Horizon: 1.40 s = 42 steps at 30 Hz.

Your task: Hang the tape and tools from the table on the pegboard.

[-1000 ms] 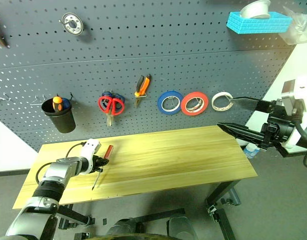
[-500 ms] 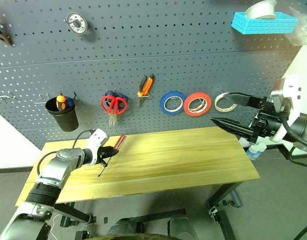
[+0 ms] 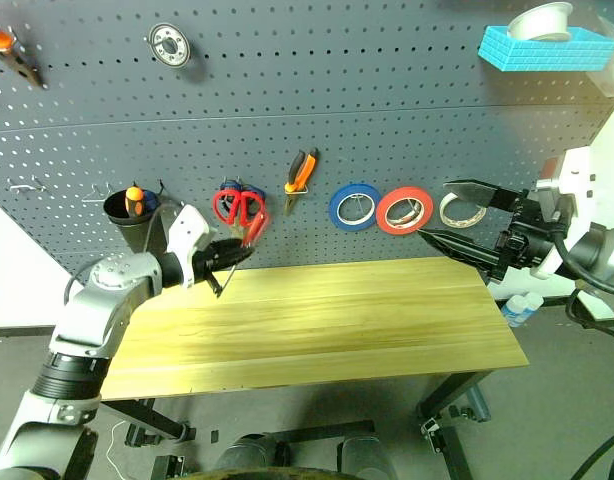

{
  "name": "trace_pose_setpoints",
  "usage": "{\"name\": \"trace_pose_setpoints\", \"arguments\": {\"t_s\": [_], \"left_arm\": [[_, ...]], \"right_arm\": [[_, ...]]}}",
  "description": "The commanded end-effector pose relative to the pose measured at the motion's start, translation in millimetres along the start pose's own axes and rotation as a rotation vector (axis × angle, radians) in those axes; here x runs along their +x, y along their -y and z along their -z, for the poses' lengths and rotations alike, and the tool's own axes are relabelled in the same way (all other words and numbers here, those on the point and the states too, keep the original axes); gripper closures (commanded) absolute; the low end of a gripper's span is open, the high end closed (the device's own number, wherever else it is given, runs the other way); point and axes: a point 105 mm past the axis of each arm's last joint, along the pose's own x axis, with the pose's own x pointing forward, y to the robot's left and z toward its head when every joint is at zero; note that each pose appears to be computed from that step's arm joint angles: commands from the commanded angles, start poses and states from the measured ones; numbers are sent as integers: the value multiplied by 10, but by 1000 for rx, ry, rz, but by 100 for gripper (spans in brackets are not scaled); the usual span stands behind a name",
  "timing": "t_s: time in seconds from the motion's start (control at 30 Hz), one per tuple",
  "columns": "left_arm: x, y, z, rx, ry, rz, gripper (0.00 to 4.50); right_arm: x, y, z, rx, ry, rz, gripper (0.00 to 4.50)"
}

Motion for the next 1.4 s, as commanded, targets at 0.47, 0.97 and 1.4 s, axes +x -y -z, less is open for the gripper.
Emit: {"name": "trace_pose_setpoints", "arguments": {"t_s": [0.47,0.97,1.4], "left_arm": [[-587,-613,-953,278,392,-376,381],[-884,-989,-1022,322,468,-571,381],[-1084,-1177,-1084,402,478,-659,381]], "right_arm": [[-38,81,-496,-61,197,-53,0],[-137,-33,-961,-16,404,-133,0],[-99,-1,-815,6,356,-107,0]]}}
